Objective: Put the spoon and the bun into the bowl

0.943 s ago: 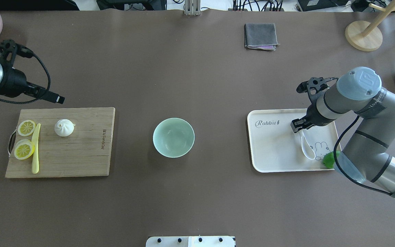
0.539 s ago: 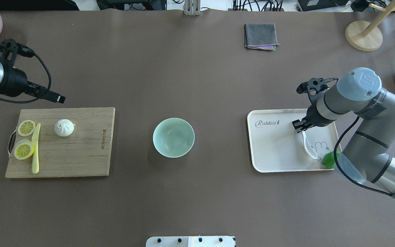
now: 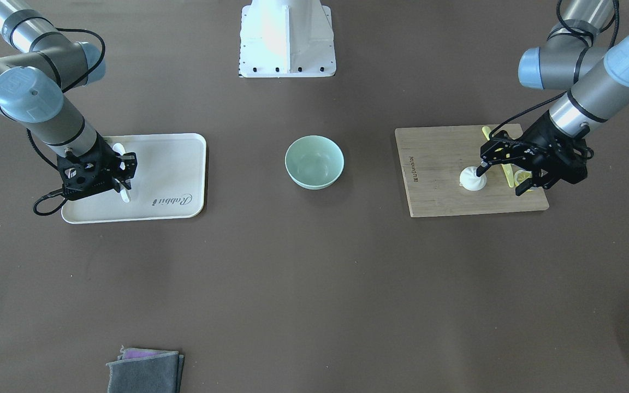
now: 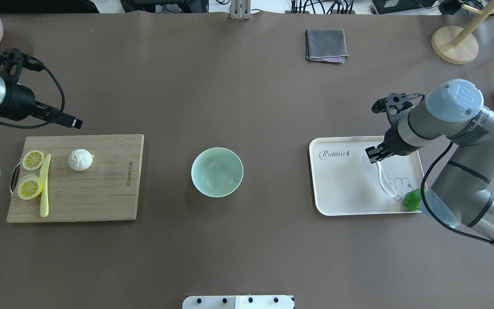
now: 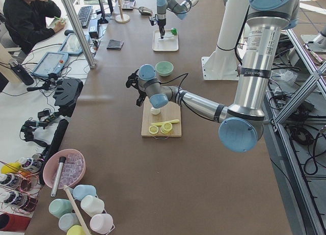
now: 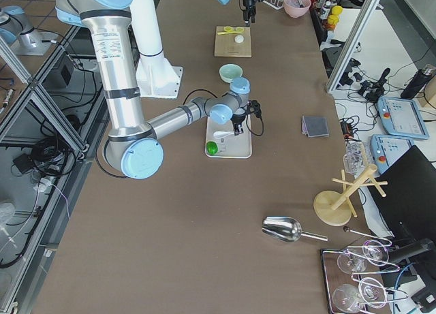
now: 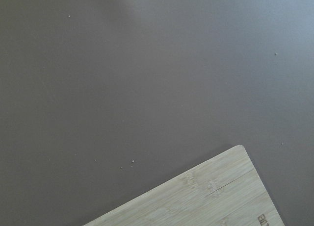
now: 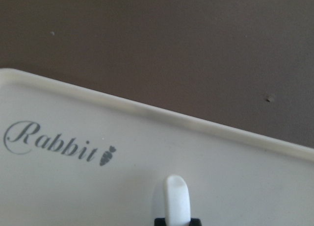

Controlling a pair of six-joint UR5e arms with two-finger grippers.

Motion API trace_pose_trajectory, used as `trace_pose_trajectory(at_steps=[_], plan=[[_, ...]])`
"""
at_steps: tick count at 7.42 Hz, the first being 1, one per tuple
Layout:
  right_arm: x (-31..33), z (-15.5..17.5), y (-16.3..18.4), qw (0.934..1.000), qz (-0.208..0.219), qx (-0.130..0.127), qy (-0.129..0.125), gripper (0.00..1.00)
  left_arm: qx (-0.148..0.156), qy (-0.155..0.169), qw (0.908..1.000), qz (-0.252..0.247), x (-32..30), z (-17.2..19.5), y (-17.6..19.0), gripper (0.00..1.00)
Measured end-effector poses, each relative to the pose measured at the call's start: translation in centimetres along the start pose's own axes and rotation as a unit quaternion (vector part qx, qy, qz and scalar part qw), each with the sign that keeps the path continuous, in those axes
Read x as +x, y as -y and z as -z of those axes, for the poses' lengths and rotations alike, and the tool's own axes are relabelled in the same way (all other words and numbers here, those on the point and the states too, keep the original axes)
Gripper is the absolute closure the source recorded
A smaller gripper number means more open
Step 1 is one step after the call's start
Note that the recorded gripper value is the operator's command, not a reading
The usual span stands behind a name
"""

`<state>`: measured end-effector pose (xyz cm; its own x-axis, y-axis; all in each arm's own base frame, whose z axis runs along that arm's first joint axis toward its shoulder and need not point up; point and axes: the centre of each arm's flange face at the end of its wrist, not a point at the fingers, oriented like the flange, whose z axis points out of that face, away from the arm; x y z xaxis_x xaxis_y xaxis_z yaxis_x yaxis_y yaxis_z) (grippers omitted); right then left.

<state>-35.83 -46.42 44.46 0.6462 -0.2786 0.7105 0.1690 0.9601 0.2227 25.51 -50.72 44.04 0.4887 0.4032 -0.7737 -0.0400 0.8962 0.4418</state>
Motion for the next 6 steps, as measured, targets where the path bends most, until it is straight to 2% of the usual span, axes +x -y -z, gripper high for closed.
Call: trace_pose_trajectory(at_steps=[2,3,6], plan=[[-1.3,2.5,1.7,0.9994,-0.024,0.011,0.020,1.00,0.002,0.009,1.0000,-0.003,0.3,-1.0,0.0,0.02],[-3.5,3.8,3.3,0.9979,-0.052,0.020,0.032,1.00,-0.001,0.015,0.9998,-0.010,1.2,-2.2,-0.7,0.02],[-11.1,7.0,6.6,0.9908,-0.106,0.043,0.072,1.00,-0.025,0.021,0.9993,-0.021,2.6,-5.2,-3.3,0.03]])
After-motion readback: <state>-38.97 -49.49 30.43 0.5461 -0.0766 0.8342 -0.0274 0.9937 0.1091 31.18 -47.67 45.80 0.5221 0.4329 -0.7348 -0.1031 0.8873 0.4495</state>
